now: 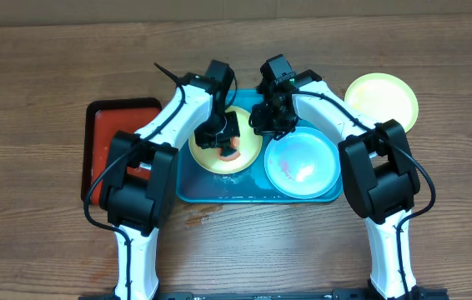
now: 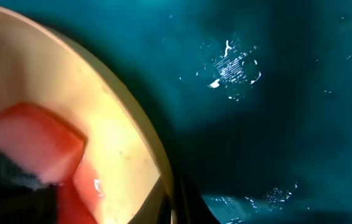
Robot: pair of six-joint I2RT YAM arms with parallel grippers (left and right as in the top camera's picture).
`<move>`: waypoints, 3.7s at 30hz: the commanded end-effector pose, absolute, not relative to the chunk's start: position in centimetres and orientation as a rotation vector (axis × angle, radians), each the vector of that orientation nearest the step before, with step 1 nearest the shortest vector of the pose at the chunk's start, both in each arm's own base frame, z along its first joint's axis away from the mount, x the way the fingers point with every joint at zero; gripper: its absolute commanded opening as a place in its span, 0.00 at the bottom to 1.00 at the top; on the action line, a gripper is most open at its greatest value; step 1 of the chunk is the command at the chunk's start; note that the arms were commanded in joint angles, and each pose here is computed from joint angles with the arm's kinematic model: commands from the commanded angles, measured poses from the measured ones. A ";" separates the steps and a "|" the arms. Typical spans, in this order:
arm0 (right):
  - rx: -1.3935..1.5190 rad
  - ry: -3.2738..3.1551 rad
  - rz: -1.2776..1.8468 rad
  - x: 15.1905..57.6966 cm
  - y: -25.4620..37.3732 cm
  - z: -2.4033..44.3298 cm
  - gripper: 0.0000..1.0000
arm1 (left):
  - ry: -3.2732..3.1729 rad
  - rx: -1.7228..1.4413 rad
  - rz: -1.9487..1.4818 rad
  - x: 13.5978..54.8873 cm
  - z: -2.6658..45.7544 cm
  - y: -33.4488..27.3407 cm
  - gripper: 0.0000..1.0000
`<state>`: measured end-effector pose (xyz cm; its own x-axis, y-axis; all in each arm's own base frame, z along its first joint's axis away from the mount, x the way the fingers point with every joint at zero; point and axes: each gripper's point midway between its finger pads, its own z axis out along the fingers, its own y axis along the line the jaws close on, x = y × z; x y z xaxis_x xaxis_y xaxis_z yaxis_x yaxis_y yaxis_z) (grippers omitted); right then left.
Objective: Clean dirty plates on tray and stack at the side
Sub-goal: 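Scrub the yellow plate with the sponge in the left gripper, then raise the sponge back over the red tray and lift the yellow plate, then carry the yellow plate right and stack it on the other yellow plate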
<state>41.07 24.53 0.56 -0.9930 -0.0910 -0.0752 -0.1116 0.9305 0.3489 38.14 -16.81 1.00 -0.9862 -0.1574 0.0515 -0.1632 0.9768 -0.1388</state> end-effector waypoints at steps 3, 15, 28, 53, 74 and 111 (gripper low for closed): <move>-0.122 3.081 0.435 40.4 22.8 -1.7 0.05 | -3.084 0.235 -0.235 37.3 0.2 -10.8 0.04; -0.123 3.075 0.434 40.6 22.8 -1.7 0.04 | -3.140 0.327 -0.603 40.1 5.6 -6.4 0.04; -0.312 2.916 0.426 41.9 23.7 4.3 0.04 | -3.124 0.651 -0.061 42.3 12.5 -6.1 0.04; -0.555 1.977 -1.120 41.6 21.9 23.6 0.04 | -2.886 1.164 0.070 40.1 13.7 6.9 0.04; -0.654 1.818 -1.195 41.2 25.7 26.5 0.04 | -2.896 1.159 0.071 40.3 13.7 6.9 0.04; 0.809 2.605 0.233 44.2 -14.3 10.4 0.04 | -2.912 1.165 0.078 40.7 13.7 6.9 0.04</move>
<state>43.76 -15.19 12.12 -0.7560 0.5321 -0.3813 0.5049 0.8447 0.1777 40.25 7.13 11.96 -0.7294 -0.6814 0.0607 -0.6830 0.7304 -0.0081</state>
